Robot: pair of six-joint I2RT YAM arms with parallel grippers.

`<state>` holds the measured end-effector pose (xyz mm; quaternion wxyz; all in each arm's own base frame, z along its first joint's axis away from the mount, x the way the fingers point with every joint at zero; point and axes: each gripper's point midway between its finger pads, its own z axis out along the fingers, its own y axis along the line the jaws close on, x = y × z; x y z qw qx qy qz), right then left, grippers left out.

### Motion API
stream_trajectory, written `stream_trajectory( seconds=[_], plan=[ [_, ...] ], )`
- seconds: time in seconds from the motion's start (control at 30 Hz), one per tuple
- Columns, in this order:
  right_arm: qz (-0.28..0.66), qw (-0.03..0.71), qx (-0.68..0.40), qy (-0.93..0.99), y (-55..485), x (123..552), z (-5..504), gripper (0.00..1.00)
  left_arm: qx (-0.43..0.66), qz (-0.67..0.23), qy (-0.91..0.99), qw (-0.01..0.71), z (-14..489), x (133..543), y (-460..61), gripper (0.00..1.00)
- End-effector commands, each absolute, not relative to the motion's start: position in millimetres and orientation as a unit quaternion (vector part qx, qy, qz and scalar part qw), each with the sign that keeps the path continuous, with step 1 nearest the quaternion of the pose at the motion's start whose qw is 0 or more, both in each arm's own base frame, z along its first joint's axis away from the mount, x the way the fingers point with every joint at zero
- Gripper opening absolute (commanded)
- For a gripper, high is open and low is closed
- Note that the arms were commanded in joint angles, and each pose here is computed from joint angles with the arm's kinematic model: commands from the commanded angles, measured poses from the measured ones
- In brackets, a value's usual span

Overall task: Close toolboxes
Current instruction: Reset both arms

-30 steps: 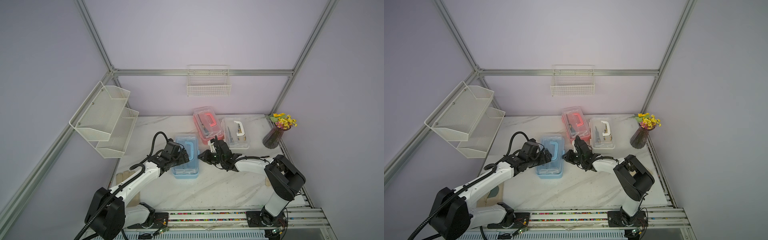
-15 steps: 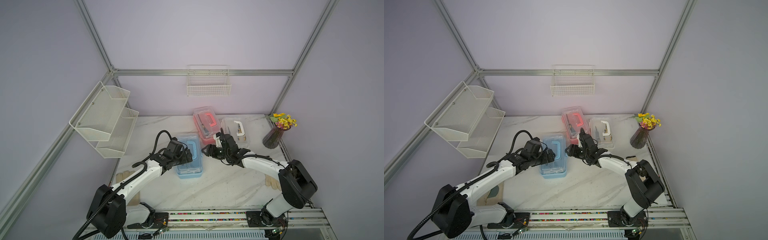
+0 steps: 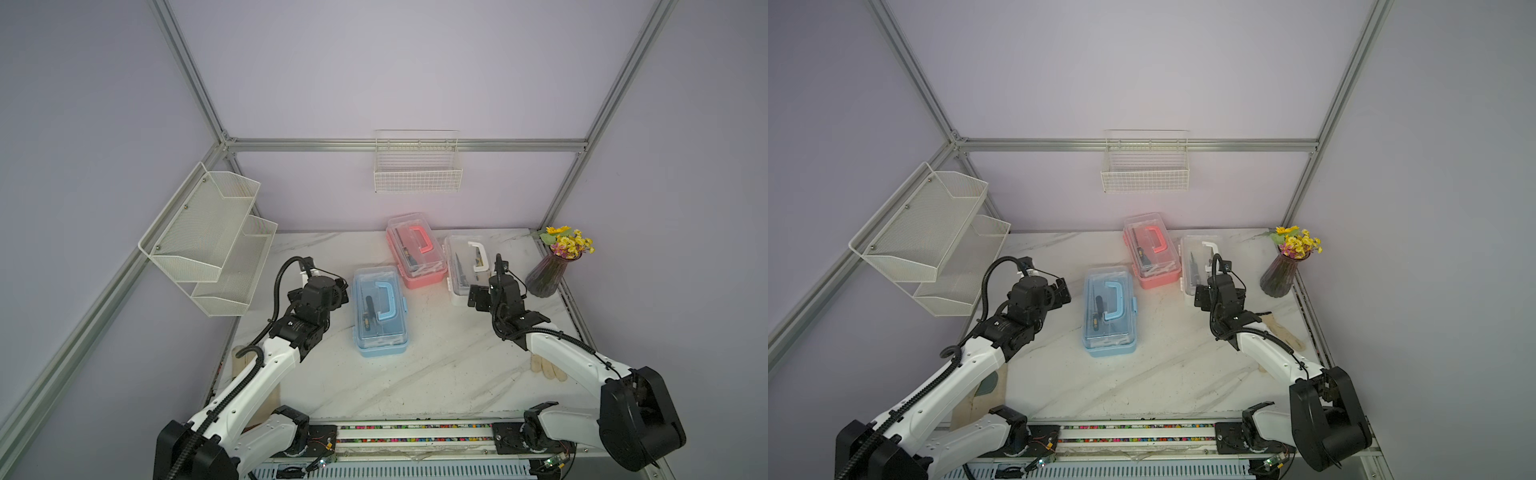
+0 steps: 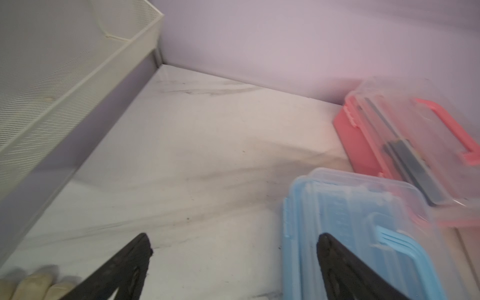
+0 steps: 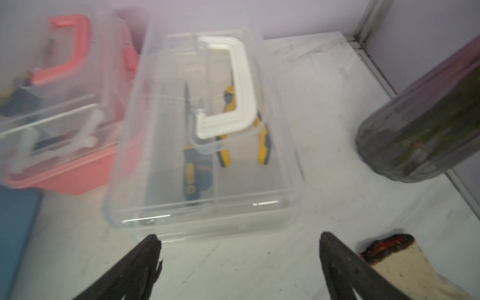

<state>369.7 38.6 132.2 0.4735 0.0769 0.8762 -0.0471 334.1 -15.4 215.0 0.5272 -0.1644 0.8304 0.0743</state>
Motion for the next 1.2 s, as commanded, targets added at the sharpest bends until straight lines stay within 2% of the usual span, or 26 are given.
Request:
stream_trajectory(
  seconds=[0.0,0.13,0.23,0.47,0.73,0.97,1.17],
  plan=[
    [-0.072,0.53,0.082,0.841,19.9,383.6,139.1,0.97,-0.208,0.177,0.789,0.55,200.2,324.3,38.1,1.0],
    [-0.065,0.584,0.08,0.805,13.7,390.1,139.5,0.97,-0.2,0.184,0.767,0.581,183.3,325.9,51.7,1.0],
    [-0.054,0.599,0.071,0.796,14.9,396.2,128.7,0.97,-0.167,0.172,0.76,0.604,172.7,331.6,48.3,1.0],
    [-0.041,0.638,0.059,0.767,14.4,413.8,130.9,0.97,-0.105,0.157,0.768,0.612,147.7,356.0,39.5,1.0],
    [-0.047,0.64,0.057,0.765,2.5,429.0,110.1,0.97,-0.094,0.146,0.748,0.641,152.0,377.0,41.0,1.0],
    [-0.035,0.633,0.07,0.77,-7.8,430.5,99.4,0.97,-0.06,0.131,0.779,0.61,124.2,400.0,34.2,1.0],
    [-0.027,0.629,0.076,0.773,-9.7,431.7,97.8,0.97,-0.087,0.113,0.78,0.609,114.1,396.2,47.2,1.0]
  ],
)
